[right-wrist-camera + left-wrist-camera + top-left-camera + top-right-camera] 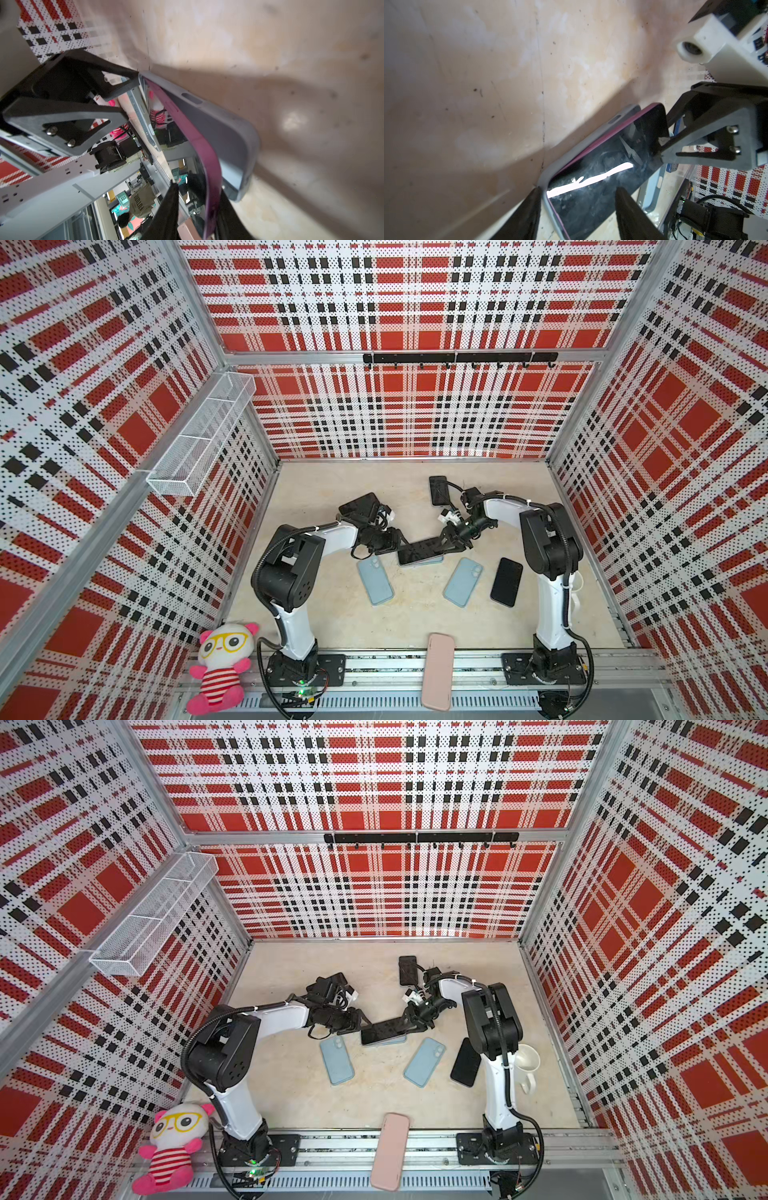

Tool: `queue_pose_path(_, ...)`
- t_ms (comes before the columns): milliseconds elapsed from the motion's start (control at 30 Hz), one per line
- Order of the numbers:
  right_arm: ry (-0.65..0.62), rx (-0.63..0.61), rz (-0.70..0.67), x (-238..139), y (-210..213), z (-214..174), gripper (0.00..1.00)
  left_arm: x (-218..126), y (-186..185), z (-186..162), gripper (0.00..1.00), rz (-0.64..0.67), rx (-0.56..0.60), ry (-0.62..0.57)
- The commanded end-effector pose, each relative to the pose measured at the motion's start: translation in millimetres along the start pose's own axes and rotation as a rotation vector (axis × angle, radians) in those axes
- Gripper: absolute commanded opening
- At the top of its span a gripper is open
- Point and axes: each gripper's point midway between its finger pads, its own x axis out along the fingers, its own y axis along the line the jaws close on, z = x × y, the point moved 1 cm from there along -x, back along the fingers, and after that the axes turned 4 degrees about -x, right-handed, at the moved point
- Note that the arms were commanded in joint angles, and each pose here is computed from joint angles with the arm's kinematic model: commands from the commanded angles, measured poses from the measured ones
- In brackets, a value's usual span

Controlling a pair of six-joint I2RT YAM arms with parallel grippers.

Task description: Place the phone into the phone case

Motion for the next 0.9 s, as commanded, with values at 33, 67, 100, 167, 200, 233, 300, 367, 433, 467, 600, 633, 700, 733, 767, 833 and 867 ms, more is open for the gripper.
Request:
queue_pose_path(33,-0.025,-0.029,-0.073,-15,1,9,0.38,1,0,9,0.59,0.042,0.047,-0.025)
queue_pose_path(67,-0.027,-0.034,-0.082,-17,2,10,0.41,0,1,10,0.59,0.051,0.045,-0.027)
queue_pose_path(100,-0.033,-0.035,-0.09,-20,3,11,0.41,0,2,10,0.59,0.056,0.043,-0.027)
queue_pose_path(167,-0.04,-0.039,-0.122,-25,4,12,0.44,-1,4,10,0.59,0.075,0.073,-0.025)
queue_pose_path(200,-0.044,-0.039,-0.14,-27,3,12,0.47,-1,5,11,0.59,0.086,0.076,-0.027)
queue_pose_path(233,-0.049,-0.038,-0.167,-31,3,11,0.49,-2,7,11,0.59,0.098,0.079,-0.029)
queue_pose_path(300,-0.062,-0.042,-0.195,-37,3,10,0.52,-3,8,12,0.59,0.113,0.084,-0.034)
queue_pose_path(367,-0.092,-0.041,-0.25,-46,0,10,0.53,-4,8,13,0.58,0.116,0.088,-0.035)
queue_pose_path(433,-0.146,-0.053,-0.319,-59,0,12,0.54,-7,7,13,0.58,0.125,0.091,-0.041)
queue_pose_path(467,-0.208,-0.068,-0.367,-71,1,17,0.55,-8,7,14,0.58,0.129,0.09,-0.049)
queue_pose_path(600,-0.552,-0.208,-0.381,-115,34,27,0.99,-17,0,7,0.58,0.127,0.075,-0.066)
queue_pose_path(633,-0.603,-0.244,-0.342,-115,40,24,1.0,-19,-4,4,0.58,0.119,0.078,-0.067)
queue_pose_path(700,-0.646,-0.227,-0.254,-113,38,22,1.0,-21,-11,0,0.58,0.099,0.054,-0.074)
queue_pose_path(733,-0.623,-0.239,-0.177,-107,42,22,1.0,-20,-14,-3,0.58,0.09,0.048,-0.076)
queue_pose_path(767,-0.585,-0.24,-0.139,-101,40,22,1.0,-20,-16,-4,0.58,0.083,0.042,-0.079)
queue_pose_path(833,-0.529,-0.22,-0.214,-90,25,23,1.0,-18,-17,-8,0.58,0.088,0.03,-0.079)
queue_pose_path(867,-0.521,-0.213,-0.27,-87,17,24,1.0,-16,-16,-10,0.58,0.092,0.026,-0.078)
